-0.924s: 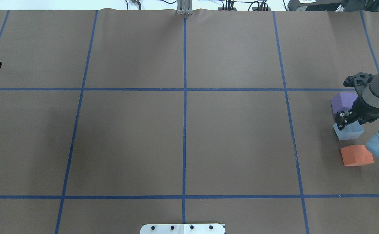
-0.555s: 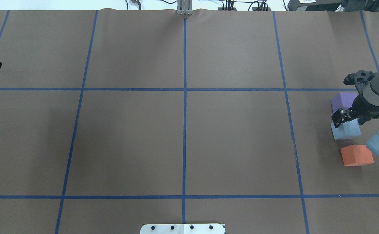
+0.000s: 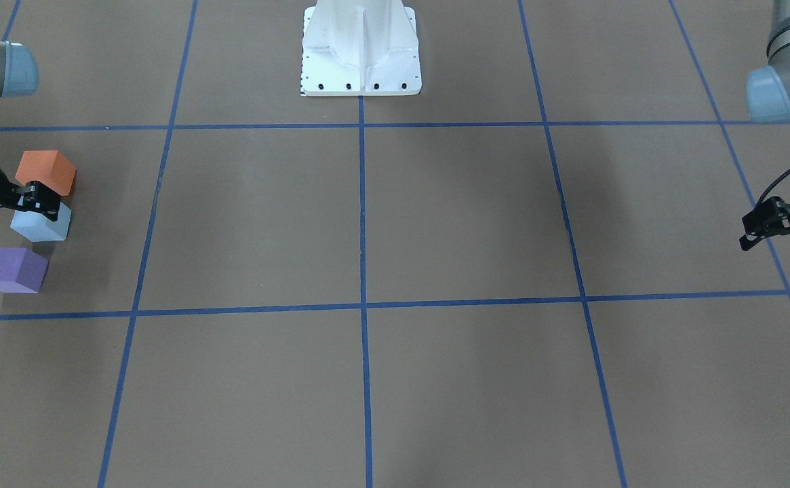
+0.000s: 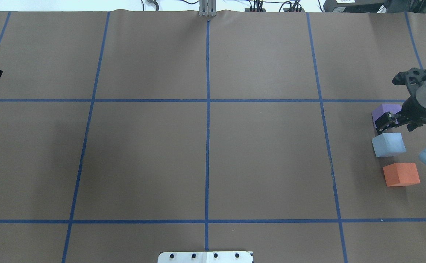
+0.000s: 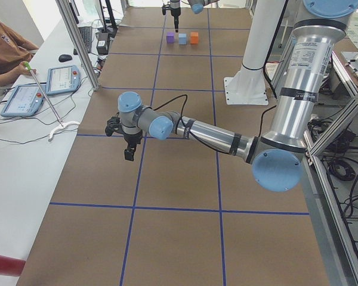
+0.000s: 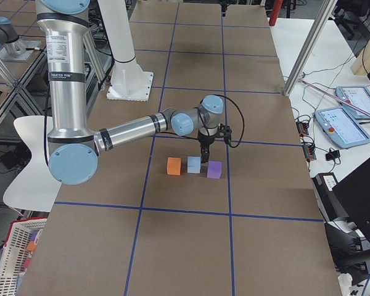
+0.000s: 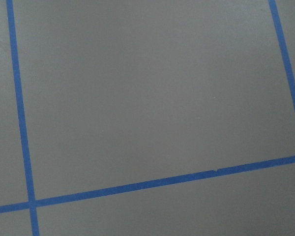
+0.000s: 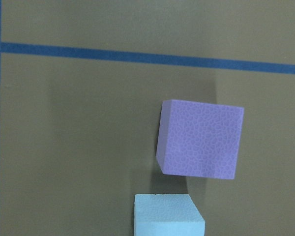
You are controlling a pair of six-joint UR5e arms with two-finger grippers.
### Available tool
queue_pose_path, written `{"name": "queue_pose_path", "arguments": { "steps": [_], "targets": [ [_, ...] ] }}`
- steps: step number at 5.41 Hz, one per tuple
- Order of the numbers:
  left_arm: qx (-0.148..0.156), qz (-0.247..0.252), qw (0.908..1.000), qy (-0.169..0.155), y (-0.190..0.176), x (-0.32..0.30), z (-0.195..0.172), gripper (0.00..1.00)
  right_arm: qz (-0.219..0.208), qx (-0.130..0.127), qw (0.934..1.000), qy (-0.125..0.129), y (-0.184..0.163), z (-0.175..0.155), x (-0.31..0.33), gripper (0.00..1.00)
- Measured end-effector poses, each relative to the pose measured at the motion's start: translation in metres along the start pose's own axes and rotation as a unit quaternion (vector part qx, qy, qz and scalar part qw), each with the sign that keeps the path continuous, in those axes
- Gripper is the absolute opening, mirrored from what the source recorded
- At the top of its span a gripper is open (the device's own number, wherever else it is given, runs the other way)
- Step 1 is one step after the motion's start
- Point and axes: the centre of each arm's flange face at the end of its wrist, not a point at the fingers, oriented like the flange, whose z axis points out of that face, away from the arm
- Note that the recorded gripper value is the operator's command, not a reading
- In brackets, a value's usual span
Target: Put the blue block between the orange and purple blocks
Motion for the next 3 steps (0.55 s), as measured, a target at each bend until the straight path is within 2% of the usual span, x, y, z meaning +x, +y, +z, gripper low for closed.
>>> {"name": "queue_pose_path", "arguments": {
  "steps": [1, 3],
  "targets": [
    [0.008, 0.002, 1.0, -0.002, 0.008, -0.005, -0.008, 1.0, 0.013, 0.028, 0.9995, 0.0, -0.007, -0.026, 0.015, 1.0],
    [0.035, -0.061, 0.9974, -0.014, 0.026, -0.043, -0.035, 1.0, 0.054, 0.066, 0.9963, -0.004, -0.015, -0.064, 0.051, 1.0]
  ]
}}
